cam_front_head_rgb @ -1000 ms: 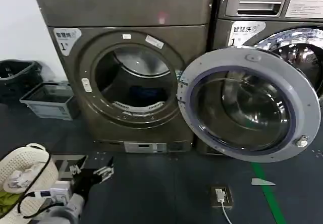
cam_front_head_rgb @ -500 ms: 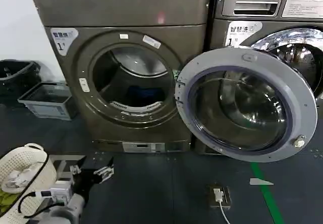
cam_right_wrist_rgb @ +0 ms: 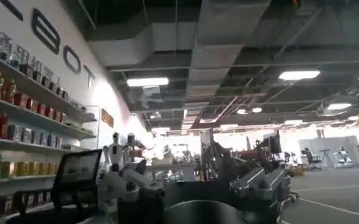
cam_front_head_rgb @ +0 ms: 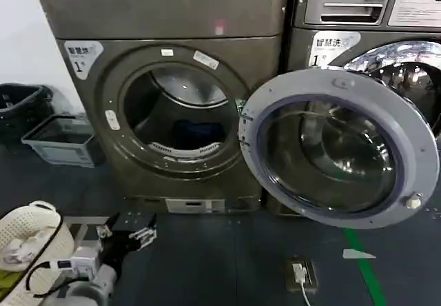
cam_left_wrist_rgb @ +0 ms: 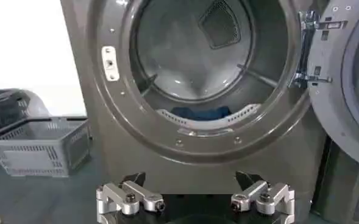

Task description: Grasp the clothes from the dryer.

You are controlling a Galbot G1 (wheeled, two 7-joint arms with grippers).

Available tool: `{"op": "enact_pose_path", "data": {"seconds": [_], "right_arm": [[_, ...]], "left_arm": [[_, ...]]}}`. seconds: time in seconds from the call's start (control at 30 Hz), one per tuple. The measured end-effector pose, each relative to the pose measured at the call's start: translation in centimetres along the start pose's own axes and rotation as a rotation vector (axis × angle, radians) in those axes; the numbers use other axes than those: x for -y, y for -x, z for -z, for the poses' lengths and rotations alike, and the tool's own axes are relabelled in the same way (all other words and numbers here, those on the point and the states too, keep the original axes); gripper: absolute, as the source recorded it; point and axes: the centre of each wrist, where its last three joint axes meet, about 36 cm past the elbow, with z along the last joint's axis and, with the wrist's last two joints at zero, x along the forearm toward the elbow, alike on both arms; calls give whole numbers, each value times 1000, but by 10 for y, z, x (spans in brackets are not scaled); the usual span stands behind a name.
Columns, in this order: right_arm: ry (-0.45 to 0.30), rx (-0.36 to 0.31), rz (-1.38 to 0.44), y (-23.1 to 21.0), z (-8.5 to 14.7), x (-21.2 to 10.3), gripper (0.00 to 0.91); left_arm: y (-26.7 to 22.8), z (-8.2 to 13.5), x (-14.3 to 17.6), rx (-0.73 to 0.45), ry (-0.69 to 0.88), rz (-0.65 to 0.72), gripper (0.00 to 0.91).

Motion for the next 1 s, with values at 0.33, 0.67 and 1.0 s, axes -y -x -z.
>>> {"op": "enact_pose_path", "data": {"seconds": [0.33, 0.67, 1.0], "right_arm": [[-1, 1, -1, 0, 0, 1, 907], [-2, 0, -6, -1, 0, 3, 907], [-4, -4, -8, -3, -2, 4, 907]], "left_arm": [[4, 0, 3, 3, -7, -8, 907], [5, 0, 3, 1, -12, -4, 907], [7, -2, 3, -5, -11, -6, 907]]}}
